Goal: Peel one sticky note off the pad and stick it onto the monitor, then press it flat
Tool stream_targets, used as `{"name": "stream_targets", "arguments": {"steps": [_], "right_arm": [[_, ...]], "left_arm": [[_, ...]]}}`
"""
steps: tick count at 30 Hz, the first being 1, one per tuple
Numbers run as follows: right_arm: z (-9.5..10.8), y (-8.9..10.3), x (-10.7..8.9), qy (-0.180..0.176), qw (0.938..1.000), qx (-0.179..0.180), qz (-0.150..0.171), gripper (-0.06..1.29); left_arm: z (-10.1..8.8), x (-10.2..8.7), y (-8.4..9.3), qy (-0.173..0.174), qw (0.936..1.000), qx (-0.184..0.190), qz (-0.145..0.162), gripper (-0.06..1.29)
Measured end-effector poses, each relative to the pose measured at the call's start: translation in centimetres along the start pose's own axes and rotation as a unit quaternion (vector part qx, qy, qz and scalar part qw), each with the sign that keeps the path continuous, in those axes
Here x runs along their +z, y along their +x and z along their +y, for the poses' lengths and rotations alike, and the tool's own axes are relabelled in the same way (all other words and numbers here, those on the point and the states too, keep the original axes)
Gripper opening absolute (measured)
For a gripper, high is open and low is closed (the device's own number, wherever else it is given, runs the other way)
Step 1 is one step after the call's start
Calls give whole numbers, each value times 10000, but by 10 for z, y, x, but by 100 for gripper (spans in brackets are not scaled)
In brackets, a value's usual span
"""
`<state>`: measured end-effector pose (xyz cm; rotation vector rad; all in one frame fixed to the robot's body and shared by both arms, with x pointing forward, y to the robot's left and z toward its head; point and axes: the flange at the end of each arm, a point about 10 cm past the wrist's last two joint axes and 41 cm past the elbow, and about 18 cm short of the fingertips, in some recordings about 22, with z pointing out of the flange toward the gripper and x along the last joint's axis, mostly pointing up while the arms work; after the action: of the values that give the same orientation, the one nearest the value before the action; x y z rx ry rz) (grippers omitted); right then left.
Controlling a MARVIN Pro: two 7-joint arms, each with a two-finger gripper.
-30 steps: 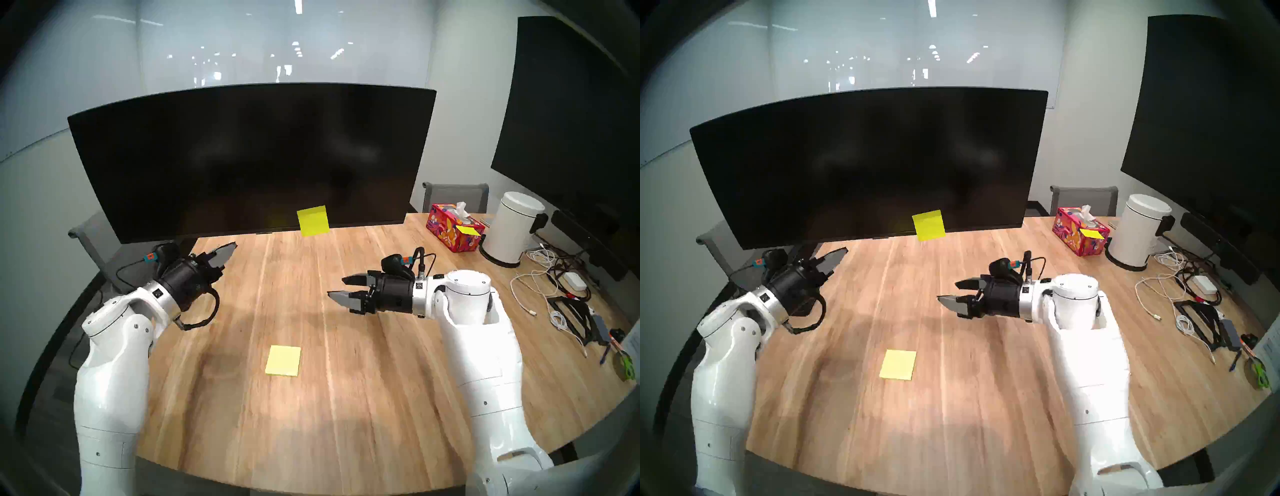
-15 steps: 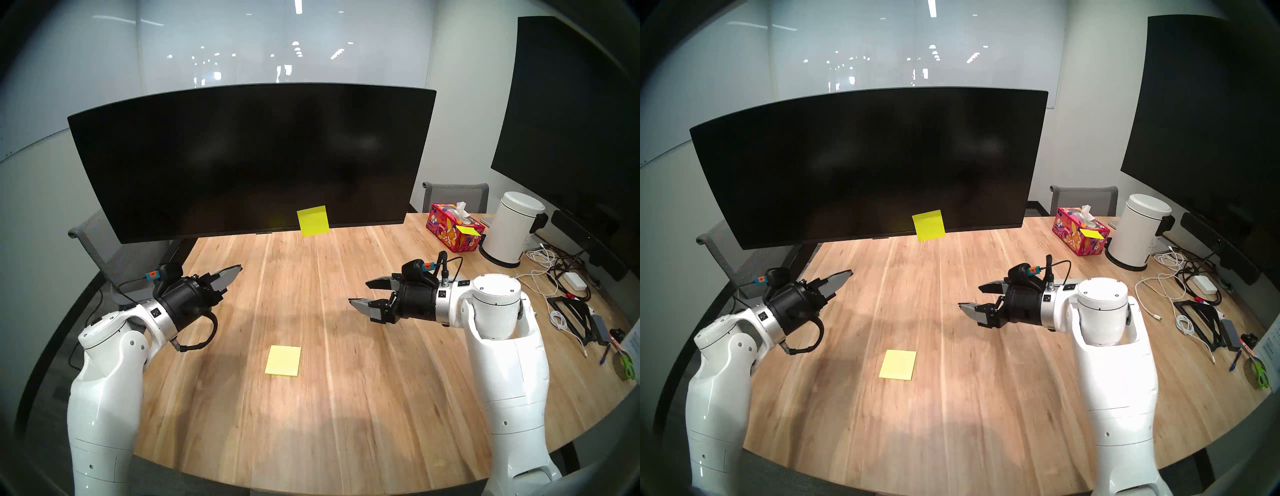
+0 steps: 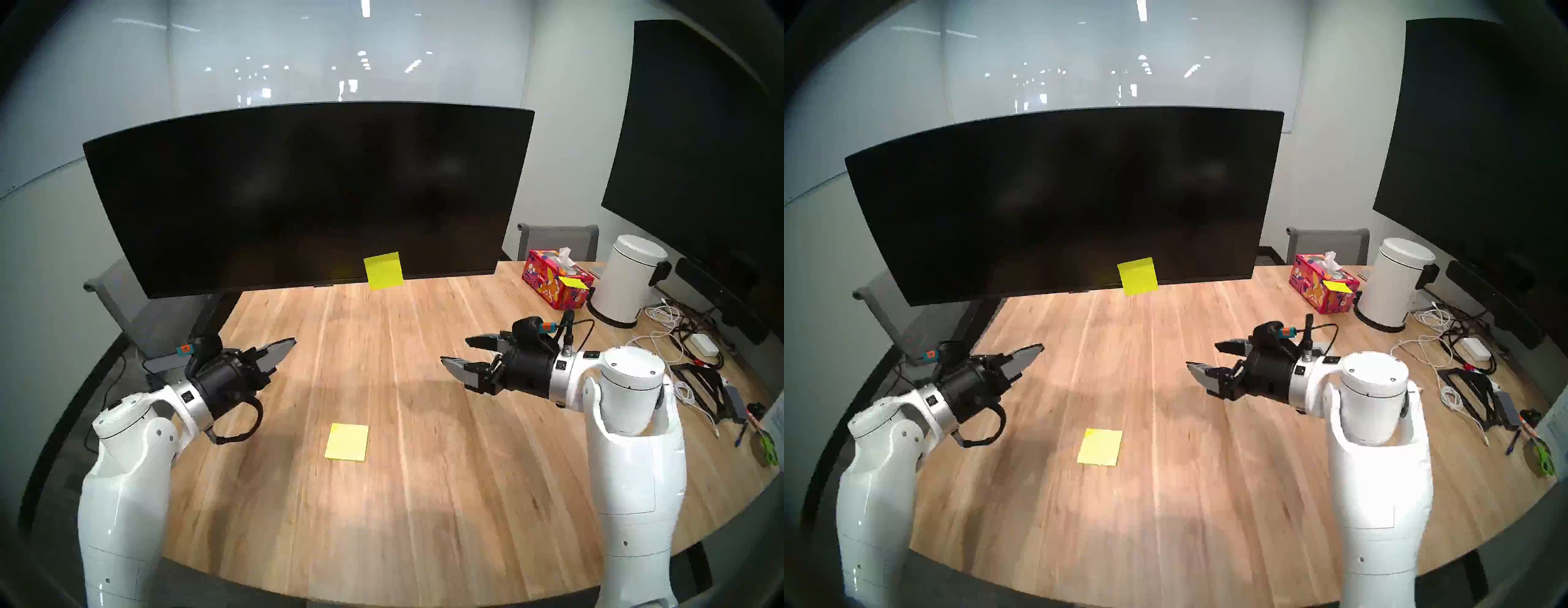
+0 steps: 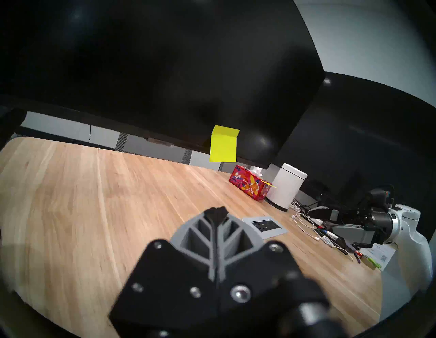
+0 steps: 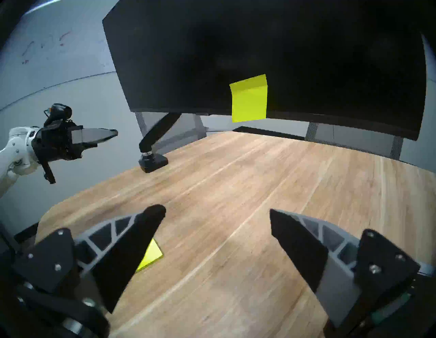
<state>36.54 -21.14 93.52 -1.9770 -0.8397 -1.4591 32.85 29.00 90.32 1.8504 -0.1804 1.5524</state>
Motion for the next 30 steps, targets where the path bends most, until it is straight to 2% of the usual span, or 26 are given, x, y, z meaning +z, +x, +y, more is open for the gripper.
{"name": "stream_targets", "arguments": {"steps": [14,30], "right_arm": [[-15,0,1,152,9998,-111,-19,119],[-16,0,0,98,9998,-160,-42,119]], "left_arm": [[-4,-10,-7,73,9997,162,-185,-2],[-5,-16,-12,56,9989,411,-211,-2]]}}
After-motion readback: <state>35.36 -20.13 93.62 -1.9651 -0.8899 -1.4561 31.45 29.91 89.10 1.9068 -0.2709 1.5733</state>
